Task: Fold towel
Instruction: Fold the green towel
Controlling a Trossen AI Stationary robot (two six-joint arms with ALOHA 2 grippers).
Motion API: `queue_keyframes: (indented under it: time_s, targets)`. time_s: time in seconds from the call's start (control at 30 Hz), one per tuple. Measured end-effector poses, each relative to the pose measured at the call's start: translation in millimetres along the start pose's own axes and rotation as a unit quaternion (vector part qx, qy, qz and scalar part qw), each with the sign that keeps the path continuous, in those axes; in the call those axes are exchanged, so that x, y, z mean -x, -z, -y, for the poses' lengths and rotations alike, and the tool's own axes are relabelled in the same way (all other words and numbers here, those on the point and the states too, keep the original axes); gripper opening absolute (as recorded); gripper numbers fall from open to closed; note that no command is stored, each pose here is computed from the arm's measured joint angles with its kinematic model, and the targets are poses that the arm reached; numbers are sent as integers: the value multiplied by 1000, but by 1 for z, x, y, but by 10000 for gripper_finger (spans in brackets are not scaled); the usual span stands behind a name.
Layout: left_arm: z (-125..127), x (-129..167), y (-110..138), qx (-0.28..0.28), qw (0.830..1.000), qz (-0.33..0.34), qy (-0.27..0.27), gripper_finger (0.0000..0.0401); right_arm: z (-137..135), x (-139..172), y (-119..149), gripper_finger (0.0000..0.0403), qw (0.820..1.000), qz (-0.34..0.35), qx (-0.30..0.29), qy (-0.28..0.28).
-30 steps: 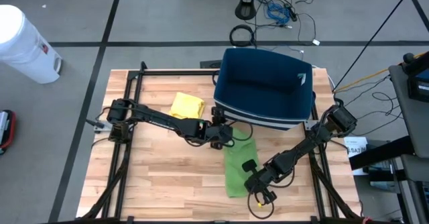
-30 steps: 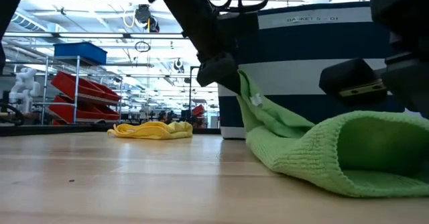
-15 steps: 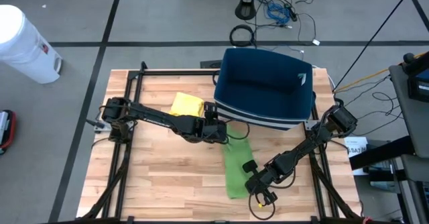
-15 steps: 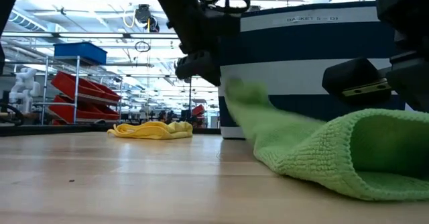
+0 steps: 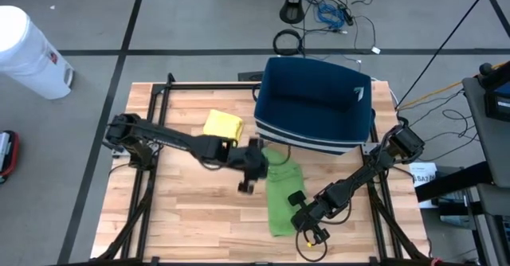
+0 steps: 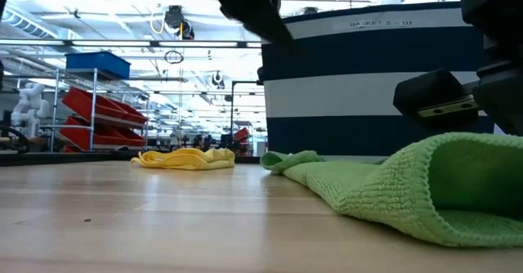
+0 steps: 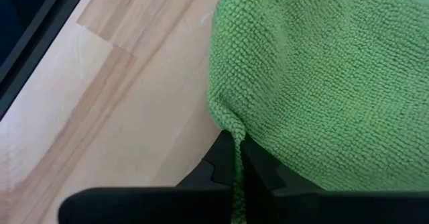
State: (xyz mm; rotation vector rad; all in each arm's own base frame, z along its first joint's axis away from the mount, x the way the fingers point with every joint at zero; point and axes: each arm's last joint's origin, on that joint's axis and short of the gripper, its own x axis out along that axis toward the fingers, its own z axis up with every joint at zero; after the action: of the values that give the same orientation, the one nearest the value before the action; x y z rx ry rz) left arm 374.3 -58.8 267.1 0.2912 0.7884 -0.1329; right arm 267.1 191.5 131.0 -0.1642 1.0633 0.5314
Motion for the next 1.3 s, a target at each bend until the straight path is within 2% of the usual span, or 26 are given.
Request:
queue_keyframes:
  time_s: [0.07,0.23,0.37,0.47,0.53,0.67,0.93,1.07,1.17,1.3]
  targets:
    - [18,-6,-3,-15,999,8,39,145,1,0,0,0,1000,1,0,1]
    - [71,-31,2,-81,993,-6,91,145,2,0,-1,0,1000,6,-2,4]
    - [108,-56,7,-112,988,6,110,145,3,0,-1,0,1000,6,-3,4]
    - [125,-74,15,-133,987,-3,84,145,3,0,-2,0,1000,9,-2,4]
    - [132,-83,18,-139,988,1,66,145,3,0,-2,0,1000,9,-2,5]
    - [142,-98,21,-128,990,20,64,145,3,0,-2,0,1000,9,-3,5]
    - [154,-96,15,-114,984,61,122,149,3,0,-3,0,1000,13,-4,5]
    - [165,-101,19,-96,984,59,136,183,5,0,-4,0,1000,20,-5,6]
    - [172,-107,25,-100,988,51,110,218,7,0,-5,0,1000,25,-6,7]
    - [179,-108,22,-119,986,77,92,255,9,1,-6,0,1000,26,-9,8]
